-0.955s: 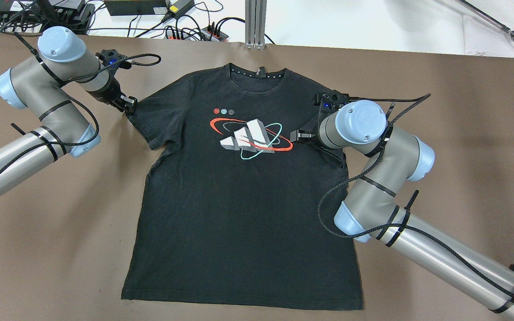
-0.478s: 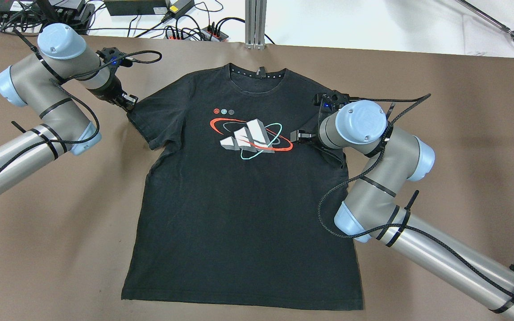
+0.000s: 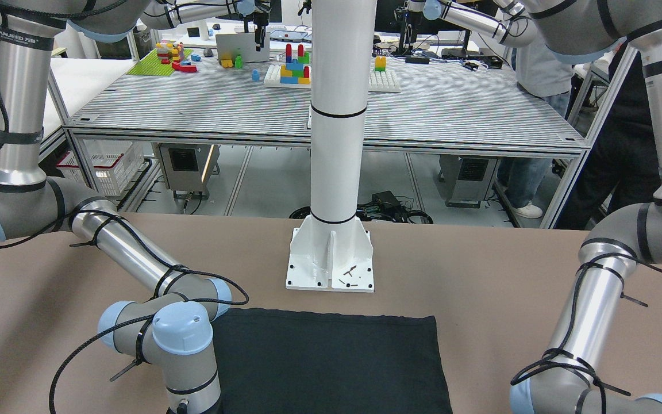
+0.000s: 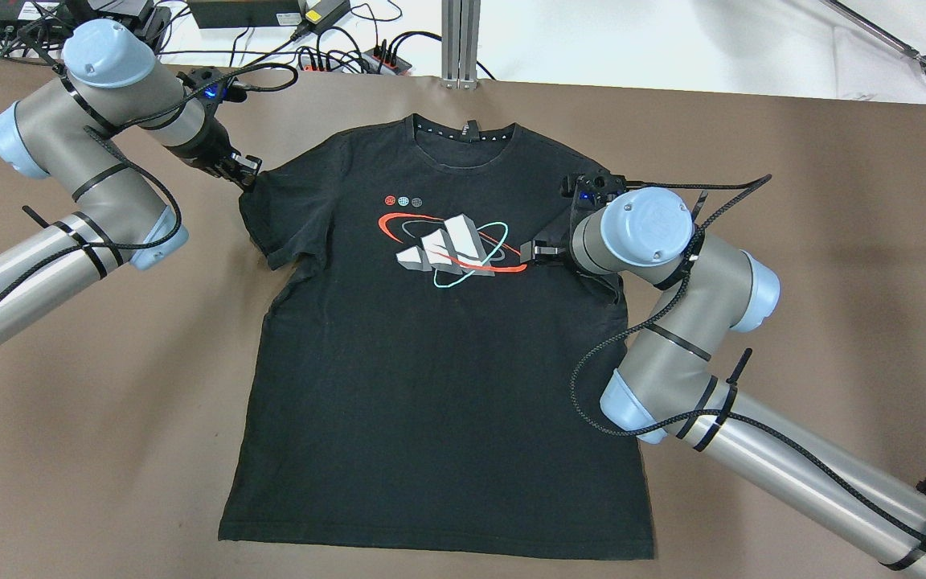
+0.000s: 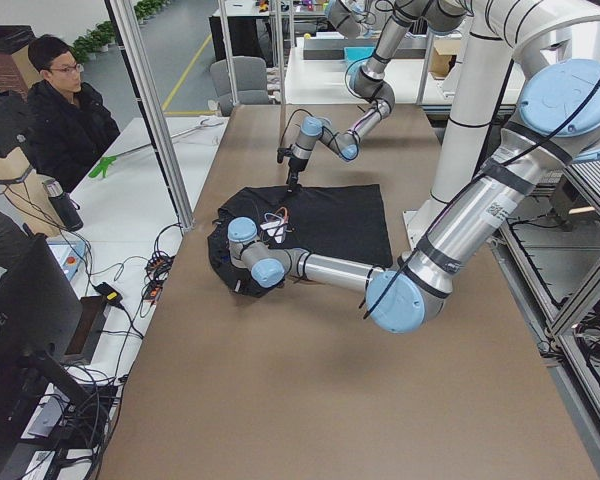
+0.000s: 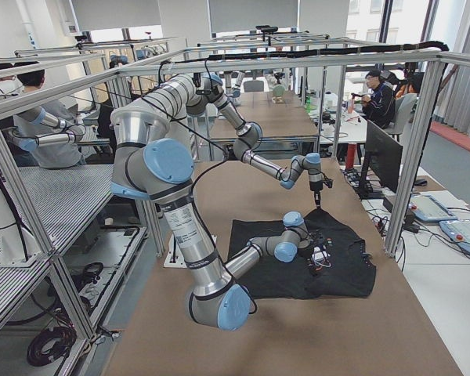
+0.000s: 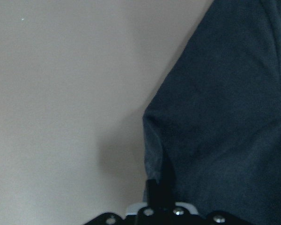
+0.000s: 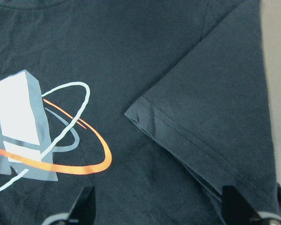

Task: Fold clothes
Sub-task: 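Bring the left gripper to the other shoulder while the right gripper presses the sleeve, then move both grippers to the shirt's bottom hem corners nearest the robot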

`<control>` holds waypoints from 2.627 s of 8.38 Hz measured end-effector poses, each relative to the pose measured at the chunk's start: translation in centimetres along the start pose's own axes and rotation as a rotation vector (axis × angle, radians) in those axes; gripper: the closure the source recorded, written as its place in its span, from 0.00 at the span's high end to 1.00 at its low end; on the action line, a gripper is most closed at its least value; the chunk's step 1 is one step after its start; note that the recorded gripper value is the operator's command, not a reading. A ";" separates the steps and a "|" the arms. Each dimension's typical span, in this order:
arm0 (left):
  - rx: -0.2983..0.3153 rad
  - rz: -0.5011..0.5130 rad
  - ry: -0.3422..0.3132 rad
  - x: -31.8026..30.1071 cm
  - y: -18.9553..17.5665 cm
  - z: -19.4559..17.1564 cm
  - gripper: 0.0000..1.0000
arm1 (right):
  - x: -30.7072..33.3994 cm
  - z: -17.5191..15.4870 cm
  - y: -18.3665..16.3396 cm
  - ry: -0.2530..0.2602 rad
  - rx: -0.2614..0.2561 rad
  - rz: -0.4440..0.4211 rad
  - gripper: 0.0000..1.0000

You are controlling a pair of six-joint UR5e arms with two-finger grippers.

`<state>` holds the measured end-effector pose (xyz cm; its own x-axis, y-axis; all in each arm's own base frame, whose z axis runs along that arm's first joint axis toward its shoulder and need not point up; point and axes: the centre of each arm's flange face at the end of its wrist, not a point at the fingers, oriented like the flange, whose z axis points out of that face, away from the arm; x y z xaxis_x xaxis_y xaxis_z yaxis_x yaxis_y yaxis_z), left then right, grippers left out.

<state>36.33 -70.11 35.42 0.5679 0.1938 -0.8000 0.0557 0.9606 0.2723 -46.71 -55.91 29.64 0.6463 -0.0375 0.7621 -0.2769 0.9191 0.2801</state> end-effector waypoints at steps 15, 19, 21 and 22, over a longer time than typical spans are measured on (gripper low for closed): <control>0.072 -0.316 0.002 16.5 16.7 -1.1 0.93 | 0.4 -9.2 14.7 0.130 -0.065 0.243 0.79; 0.096 -0.334 0.021 16.2 23.6 -4.2 0.93 | 4.2 -10.9 30.5 0.273 -0.182 0.414 0.67; 0.110 -0.333 0.022 16.4 23.8 -5.0 0.93 | 4.9 -11.1 34.5 0.296 -0.210 0.417 0.63; 0.111 -0.333 0.018 16.4 24.0 -5.2 0.93 | 4.8 -11.1 35.3 0.299 -0.213 0.414 0.62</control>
<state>42.71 -42.89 26.06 0.4892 -0.1226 -0.8635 0.3254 0.9442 0.0503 -45.43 -19.29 36.70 0.6963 0.4279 0.5762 -0.4209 0.8938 -0.1551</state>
